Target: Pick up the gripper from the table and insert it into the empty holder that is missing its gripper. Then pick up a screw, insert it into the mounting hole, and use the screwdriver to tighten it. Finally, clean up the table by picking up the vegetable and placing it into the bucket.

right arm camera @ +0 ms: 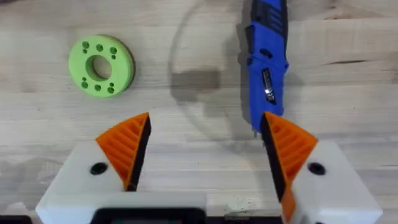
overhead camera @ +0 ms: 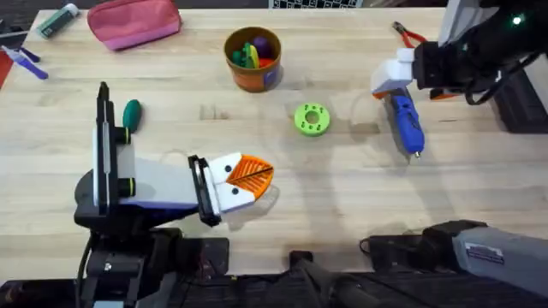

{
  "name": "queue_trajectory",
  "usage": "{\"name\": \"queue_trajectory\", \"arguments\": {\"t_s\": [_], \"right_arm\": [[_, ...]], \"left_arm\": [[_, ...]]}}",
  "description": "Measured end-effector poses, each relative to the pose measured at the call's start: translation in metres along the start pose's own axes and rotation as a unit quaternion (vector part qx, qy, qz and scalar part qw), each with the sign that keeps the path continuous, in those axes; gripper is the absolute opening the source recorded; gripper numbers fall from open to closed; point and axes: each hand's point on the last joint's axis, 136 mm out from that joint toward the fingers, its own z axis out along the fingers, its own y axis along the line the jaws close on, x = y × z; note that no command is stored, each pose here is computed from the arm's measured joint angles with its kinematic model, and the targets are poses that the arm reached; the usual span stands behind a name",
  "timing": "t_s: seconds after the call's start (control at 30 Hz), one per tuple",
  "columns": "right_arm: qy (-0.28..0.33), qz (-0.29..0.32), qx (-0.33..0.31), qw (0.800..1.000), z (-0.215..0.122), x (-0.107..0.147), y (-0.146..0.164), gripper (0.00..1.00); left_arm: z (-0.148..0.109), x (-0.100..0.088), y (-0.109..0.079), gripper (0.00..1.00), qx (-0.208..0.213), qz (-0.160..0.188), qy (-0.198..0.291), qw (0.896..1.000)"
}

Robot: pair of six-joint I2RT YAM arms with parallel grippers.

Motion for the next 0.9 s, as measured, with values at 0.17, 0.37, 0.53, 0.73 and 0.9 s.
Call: {"name": "queue_trajectory", "arguments": {"t_s": [0.17, 0.37, 0.53, 0.73, 0.9], "right_arm": [[-0.002, -0.003, 0.0, 1.0, 0.0, -0.001, 0.0, 0.994], [-0.003, 0.011, 0.009, 1.0, 0.003, -0.005, -0.011, 0.994], [0.017, 0.031, 0.02, 0.999, 0.016, -0.008, -0.025, 0.994], [0.014, 0.028, 0.025, 0.999, 0.027, -0.018, -0.035, 0.993], [0.002, 0.0, 0.028, 1.0, 0.032, -0.029, -0.043, 0.987]], "left_arm": [[0.0, 0.0, 0.0, 0.02, 0.0, 0.0, 0.0, 1.0], [0.0, 0.0, 0.0, 0.02, 0.0, 0.0, 0.0, 1.0], [0.0, 0.0, 0.0, 0.02, 0.0, 0.0, 0.0, 1.0], [0.0, 0.0, 0.0, 0.02, 0.0, 0.0, 0.0, 1.0], [0.0, 0.0, 0.0, 0.02, 0.0, 0.0, 0.0, 1.0]]}}
